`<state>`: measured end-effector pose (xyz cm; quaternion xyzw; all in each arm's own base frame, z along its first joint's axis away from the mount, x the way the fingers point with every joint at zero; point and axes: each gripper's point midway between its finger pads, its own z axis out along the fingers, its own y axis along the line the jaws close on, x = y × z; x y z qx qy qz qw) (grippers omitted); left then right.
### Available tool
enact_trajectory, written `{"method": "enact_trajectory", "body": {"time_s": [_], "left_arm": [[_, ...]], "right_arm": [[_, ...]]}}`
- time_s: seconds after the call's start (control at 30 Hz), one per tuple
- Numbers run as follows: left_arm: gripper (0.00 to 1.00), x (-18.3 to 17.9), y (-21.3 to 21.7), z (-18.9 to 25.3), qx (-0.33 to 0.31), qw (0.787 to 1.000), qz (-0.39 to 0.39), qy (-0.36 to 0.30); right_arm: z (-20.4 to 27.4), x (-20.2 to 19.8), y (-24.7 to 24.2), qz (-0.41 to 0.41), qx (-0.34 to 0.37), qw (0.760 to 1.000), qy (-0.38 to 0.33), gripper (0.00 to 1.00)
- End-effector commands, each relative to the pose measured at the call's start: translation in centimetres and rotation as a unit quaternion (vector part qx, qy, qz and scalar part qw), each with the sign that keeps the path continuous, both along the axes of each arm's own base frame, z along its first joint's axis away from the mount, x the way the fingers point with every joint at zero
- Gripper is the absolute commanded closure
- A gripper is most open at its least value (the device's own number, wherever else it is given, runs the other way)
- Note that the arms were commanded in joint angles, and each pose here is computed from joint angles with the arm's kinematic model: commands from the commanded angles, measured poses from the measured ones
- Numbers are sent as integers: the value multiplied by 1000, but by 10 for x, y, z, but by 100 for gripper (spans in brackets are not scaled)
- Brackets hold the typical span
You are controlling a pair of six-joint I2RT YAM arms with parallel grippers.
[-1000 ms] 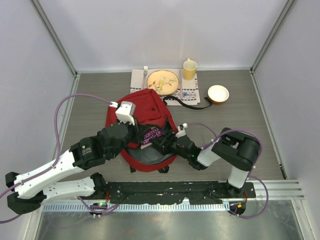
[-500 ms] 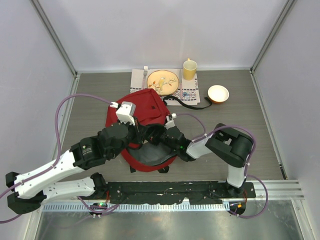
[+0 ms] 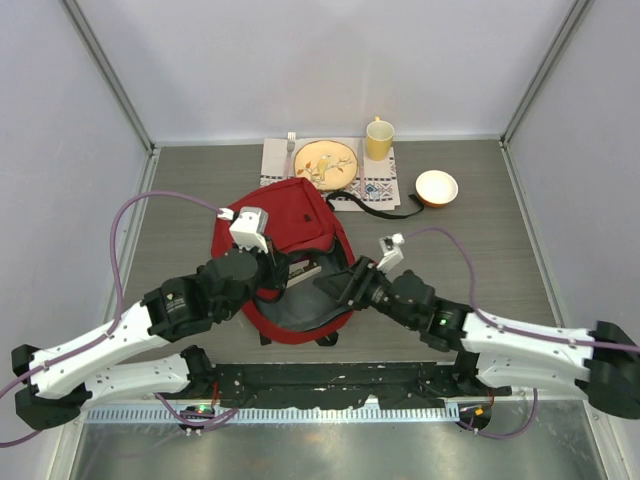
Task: Pack the student bag
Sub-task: Place the book in the student bag.
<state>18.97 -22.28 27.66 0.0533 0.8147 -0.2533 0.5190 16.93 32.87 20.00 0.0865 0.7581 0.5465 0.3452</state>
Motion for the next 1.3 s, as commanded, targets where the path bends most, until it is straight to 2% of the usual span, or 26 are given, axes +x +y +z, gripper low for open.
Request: {"method": "enact_trajectory", "body": {"time_s": [0.0,0.07,0.1,0.23,0.37,0.5,0.77,0.9,0.93,0.97,1.03,1.23,1.27], "left_arm": [[100,7,-2,17,-45,999,20,-17],[100,6,-5,15,-41,999,16,-14],[100,6,-6,13,-38,999,12,-11],[100,3,-14,1,-33,999,-3,2],[100,0,-23,-9,-28,999,-19,17],[100,-3,-26,-19,-26,999,-24,33],[100,-4,-26,-24,-25,999,-23,39],[100,-4,-29,-26,-27,998,-27,41],[100,-5,-30,-26,-27,998,-29,42],[100,-5,-31,-28,-26,998,-31,43],[100,-7,-34,-30,-26,998,-41,48],[100,-13,-42,-48,-23,996,-59,69],[100,-14,-42,-51,-22,995,-60,72]], "right_arm": [[-47,5,-71,-96,-165,981,21,34],[-46,5,-96,-130,-187,973,34,34],[-55,4,-116,-161,-216,962,53,34],[-69,-1,-133,-172,-245,952,63,32],[-79,-5,-122,-148,-243,956,70,30],[-75,-1,-99,-133,-188,971,66,30],[-87,5,-87,-137,-192,969,73,27],[-93,9,-79,-141,-190,968,85,29],[-101,9,-79,-142,-202,965,90,31],[-103,9,-78,-141,-206,964,92,42],[-107,9,-76,-135,-215,963,94,51],[-107,10,-81,-141,-220,961,87,90],[-104,9,-83,-142,-219,962,85,92]]}}
